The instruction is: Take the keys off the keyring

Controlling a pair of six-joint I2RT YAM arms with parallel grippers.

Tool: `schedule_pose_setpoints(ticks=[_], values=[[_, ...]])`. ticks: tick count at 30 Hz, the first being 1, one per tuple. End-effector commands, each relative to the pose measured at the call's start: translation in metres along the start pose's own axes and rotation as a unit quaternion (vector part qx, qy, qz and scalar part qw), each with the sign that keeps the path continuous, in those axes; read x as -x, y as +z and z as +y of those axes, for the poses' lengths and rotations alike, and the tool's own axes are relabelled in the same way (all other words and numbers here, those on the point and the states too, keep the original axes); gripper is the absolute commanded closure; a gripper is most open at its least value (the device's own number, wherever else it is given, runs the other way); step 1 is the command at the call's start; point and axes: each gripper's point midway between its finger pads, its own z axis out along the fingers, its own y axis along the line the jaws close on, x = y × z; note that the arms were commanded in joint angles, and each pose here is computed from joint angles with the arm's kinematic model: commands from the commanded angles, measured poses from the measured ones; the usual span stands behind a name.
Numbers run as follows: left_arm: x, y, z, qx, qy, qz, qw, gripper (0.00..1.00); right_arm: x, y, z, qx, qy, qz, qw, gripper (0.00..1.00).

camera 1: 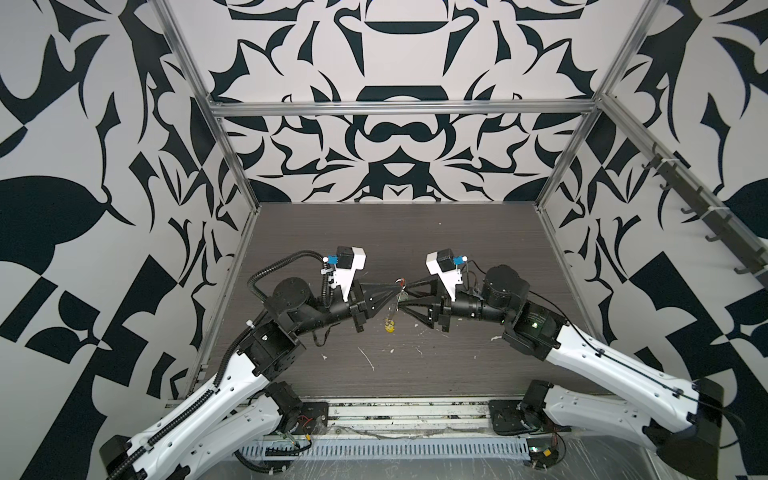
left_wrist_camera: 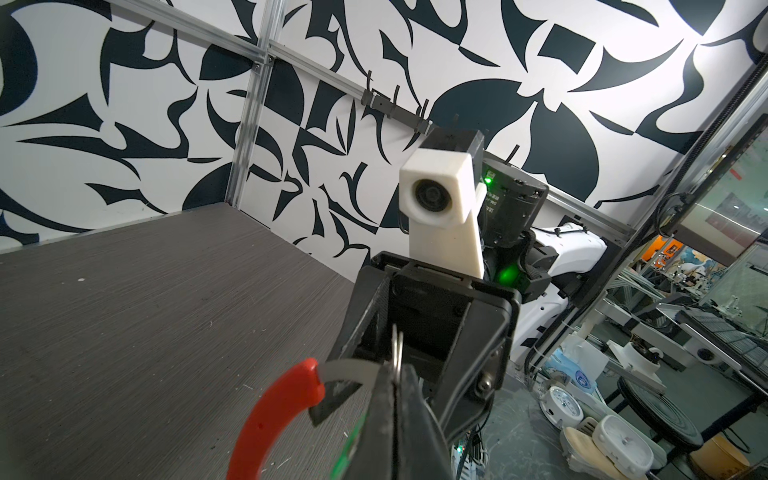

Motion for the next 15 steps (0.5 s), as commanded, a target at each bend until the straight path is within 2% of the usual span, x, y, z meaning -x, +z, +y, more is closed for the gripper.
schedule_pose_setpoints(ticks=[1,7,15], values=[[0.007,-0.002,-0.007,-0.013,0.014,-0.016,1.0,1.0,0.035,-0.002,0.013,0.01,-0.039,-0.046,0.998,0.51],[0.009,-0.003,-0.001,0.007,0.006,-0.019,1.0,1.0,0.036,-0.001,0.011,0.005,-0.042,-0.046,0.998,0.66],[0.01,-0.006,0.014,0.056,0.001,-0.022,0.998,1.0,0.034,-0.004,0.006,-0.015,-0.041,-0.042,0.998,0.96]])
